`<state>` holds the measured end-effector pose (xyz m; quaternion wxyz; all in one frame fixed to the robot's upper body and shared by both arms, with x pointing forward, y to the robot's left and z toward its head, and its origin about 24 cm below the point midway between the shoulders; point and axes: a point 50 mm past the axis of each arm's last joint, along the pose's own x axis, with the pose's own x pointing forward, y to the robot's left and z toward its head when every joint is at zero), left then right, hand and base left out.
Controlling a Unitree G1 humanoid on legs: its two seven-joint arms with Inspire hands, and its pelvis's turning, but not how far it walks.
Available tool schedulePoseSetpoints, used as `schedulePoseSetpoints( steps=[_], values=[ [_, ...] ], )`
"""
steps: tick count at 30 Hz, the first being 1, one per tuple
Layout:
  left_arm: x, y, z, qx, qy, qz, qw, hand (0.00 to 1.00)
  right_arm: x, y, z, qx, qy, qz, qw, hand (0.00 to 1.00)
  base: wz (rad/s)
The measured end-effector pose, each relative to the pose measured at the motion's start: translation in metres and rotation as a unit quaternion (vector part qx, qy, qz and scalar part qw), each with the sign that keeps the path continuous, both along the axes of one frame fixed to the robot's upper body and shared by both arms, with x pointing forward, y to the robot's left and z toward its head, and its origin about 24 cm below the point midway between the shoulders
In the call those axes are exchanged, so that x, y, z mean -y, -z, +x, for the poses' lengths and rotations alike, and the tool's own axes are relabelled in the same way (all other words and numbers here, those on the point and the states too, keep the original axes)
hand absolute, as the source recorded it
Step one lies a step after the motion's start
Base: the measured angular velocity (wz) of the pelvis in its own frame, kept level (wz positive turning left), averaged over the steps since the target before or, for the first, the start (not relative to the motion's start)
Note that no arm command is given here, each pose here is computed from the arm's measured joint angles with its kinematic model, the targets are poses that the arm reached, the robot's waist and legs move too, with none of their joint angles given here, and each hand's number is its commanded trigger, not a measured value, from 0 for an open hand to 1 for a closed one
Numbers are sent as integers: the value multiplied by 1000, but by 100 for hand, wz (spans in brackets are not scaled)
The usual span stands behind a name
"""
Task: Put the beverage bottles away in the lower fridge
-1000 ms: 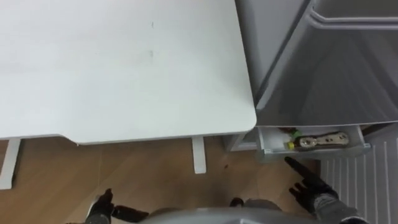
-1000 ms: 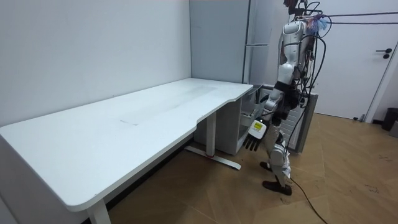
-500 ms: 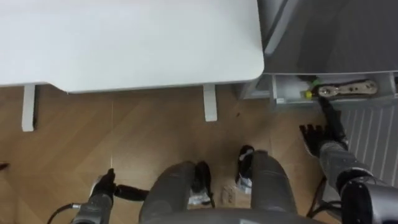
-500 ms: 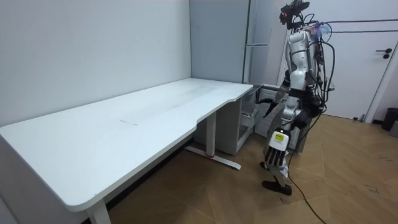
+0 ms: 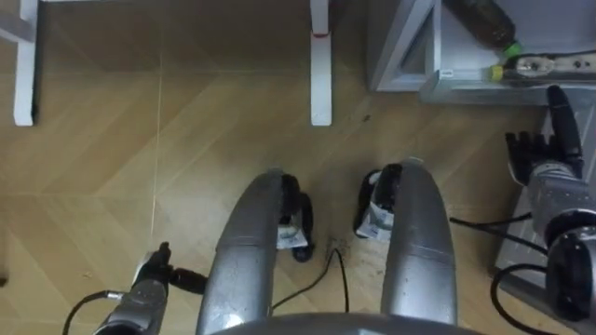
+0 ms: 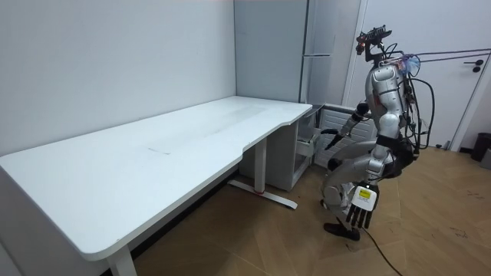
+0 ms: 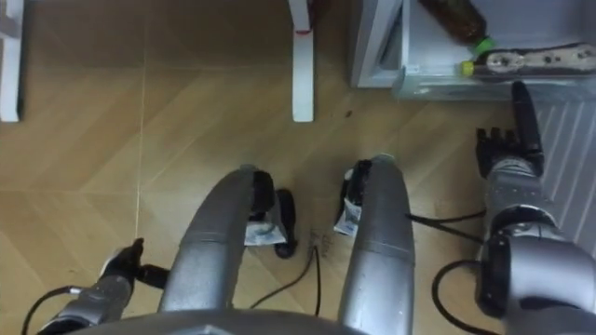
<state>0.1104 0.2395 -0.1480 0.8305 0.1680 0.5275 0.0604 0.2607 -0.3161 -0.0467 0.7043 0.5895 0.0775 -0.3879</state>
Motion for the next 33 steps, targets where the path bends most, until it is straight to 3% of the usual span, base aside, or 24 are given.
schedulePoseSetpoints(
  steps=[6,13,20,33],
  values=[
    [3,-2,3,7,22,-6,1000,0,5,-19,16,24,-29,-36,999,0,8],
    [-13,-8,-3,9,13,-17,1000,0,4,-25,21,6,-59,-59,996,0,-3],
    [-18,-13,-7,28,19,-15,999,0,12,-29,20,-22,-64,-79,995,0,0],
    [-28,-15,-41,18,23,1,1000,0,16,-54,34,-57,-24,-70,996,0,3]
  ],
)
